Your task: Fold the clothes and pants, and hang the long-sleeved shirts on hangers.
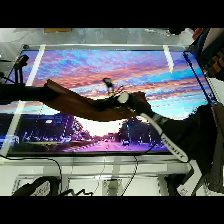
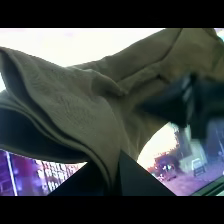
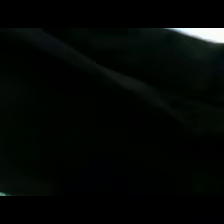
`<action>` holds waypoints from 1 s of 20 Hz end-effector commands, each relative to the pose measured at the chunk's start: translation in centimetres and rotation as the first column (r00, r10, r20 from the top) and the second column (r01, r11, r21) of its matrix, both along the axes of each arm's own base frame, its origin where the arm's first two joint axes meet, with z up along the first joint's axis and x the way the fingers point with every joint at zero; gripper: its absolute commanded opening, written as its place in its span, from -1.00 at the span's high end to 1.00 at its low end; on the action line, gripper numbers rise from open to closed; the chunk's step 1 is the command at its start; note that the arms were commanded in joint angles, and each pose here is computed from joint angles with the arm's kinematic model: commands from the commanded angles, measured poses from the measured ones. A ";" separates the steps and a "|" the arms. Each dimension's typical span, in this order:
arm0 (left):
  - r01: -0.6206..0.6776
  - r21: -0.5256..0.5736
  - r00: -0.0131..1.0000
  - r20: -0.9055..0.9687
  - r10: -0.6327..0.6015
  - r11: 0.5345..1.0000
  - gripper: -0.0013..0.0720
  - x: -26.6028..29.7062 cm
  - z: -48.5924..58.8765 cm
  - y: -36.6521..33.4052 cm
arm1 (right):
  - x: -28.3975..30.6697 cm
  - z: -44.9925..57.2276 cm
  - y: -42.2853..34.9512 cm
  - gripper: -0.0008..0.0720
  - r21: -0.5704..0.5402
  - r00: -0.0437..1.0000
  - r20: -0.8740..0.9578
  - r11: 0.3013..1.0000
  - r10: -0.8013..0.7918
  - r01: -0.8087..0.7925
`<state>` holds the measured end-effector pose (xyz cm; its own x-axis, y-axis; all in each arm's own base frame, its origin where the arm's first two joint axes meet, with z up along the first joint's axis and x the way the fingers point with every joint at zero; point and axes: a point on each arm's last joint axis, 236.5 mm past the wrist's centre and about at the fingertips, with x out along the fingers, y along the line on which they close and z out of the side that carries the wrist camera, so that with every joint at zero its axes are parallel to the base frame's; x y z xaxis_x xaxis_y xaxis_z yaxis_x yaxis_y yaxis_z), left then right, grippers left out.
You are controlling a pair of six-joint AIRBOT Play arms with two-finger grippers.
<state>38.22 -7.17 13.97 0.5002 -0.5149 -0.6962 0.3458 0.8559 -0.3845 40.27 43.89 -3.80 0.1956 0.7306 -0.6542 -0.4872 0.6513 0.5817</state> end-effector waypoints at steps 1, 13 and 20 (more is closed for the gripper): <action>-0.017 0.023 1.000 0.026 0.016 1.000 0.94 -0.1 0.7 0.5 | -4.9 0.1 5.4 0.93 -0.005 0.991 0.010 0.992 0.130 -0.130; 0.138 -0.147 0.988 0.093 -0.125 0.979 0.94 3.9 -1.5 -14.2 | 6.5 0.4 -10.5 0.93 -0.143 0.998 0.027 0.988 -0.061 0.065; 0.086 -0.339 0.992 0.115 -0.049 0.937 0.94 4.8 -6.1 -30.9 | 9.5 2.0 -29.1 0.93 -0.186 0.951 -0.138 0.950 -0.278 0.251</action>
